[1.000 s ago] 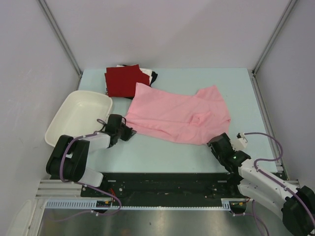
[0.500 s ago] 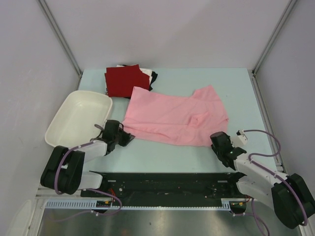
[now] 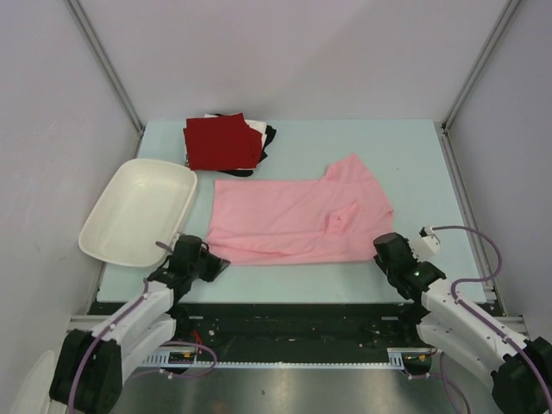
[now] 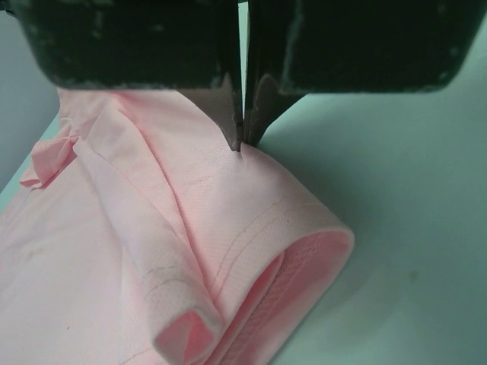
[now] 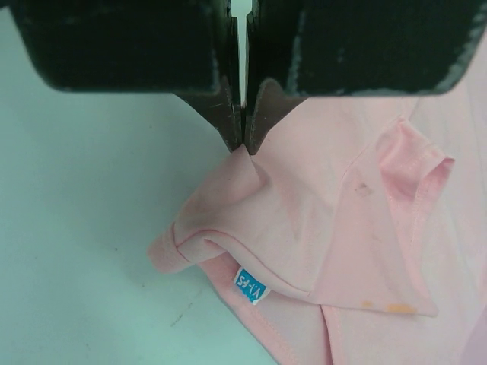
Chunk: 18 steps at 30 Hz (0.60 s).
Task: Fold and stack the t-shirts
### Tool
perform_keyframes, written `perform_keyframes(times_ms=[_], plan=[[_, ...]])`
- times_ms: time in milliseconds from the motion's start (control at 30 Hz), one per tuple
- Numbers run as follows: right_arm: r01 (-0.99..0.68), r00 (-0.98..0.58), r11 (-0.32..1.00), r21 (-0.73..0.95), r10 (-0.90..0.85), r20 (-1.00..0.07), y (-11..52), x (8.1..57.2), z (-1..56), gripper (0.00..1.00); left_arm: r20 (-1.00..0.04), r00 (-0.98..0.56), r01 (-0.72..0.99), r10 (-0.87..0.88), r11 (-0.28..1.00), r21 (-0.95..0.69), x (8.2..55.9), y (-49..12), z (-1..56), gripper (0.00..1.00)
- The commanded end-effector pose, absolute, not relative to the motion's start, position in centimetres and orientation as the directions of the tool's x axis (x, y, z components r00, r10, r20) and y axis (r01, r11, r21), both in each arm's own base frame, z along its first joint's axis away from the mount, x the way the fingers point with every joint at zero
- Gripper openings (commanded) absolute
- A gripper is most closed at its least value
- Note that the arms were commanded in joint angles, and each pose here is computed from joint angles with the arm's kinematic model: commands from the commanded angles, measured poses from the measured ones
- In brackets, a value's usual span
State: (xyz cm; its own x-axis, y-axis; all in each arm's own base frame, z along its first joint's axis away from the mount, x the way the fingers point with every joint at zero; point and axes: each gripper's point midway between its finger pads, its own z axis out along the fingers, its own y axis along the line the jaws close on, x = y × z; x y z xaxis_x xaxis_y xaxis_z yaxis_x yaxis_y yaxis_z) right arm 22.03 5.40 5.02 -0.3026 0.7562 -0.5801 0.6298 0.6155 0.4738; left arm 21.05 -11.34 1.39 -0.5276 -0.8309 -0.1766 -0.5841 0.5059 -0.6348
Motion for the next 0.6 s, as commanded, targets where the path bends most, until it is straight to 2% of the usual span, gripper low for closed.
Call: perform_keyframes(times_ms=[0, 333, 367, 400, 433, 467, 500, 567], plan=[[0.664, -0.327, 0.648, 0.373, 0.700, -0.634, 3.6, 19.9, 5.4, 0.00, -0.182, -0.495, -0.650, -0.850, 0.501, -0.572, 17.9, -9.7, -0.4, 0.00], [0.661, -0.393, 0.682, 0.314, 0.671, -0.629, 4.3, 16.4, 4.3, 0.00, -0.162, -0.502, -0.649, -0.850, 0.494, -0.579, 15.5, -9.7, -1.0, 0.00], [0.664, -0.395, 0.682, 0.308, 0.669, -0.630, 4.2, 16.1, 4.2, 0.09, -0.161, -0.508, -0.642, -0.846, 0.497, -0.584, 15.5, -9.8, -0.8, 0.00], [0.662, -0.389, 0.679, 0.319, 0.674, -0.628, 4.3, 16.1, 4.4, 0.23, -0.161, -0.516, -0.640, -0.841, 0.503, -0.580, 15.3, -9.9, -0.8, 0.03], [0.648, -0.382, 0.686, 0.331, 0.669, -0.637, 4.4, 16.3, 4.8, 0.38, -0.158, -0.526, -0.625, -0.836, 0.505, -0.595, 15.5, -10.2, -0.2, 0.14], [0.632, -0.367, 0.688, 0.356, 0.671, -0.644, 4.7, 16.8, 5.9, 0.63, -0.162, -0.532, -0.613, -0.831, 0.510, -0.603, 15.6, -10.3, 0.1, 0.29], [0.612, -0.350, 0.691, 0.384, 0.672, -0.652, 5.0, 17.2, 6.9, 0.73, -0.169, -0.532, -0.597, -0.830, 0.509, -0.620, 16.0, -10.5, 0.7, 0.60], [0.532, -0.347, 0.745, 0.402, 0.625, -0.700, 6.0, 18.6, 9.1, 0.92, -0.163, -0.549, -0.565, -0.820, 0.507, -0.650, 16.5, -11.2, 2.3, 0.83]])
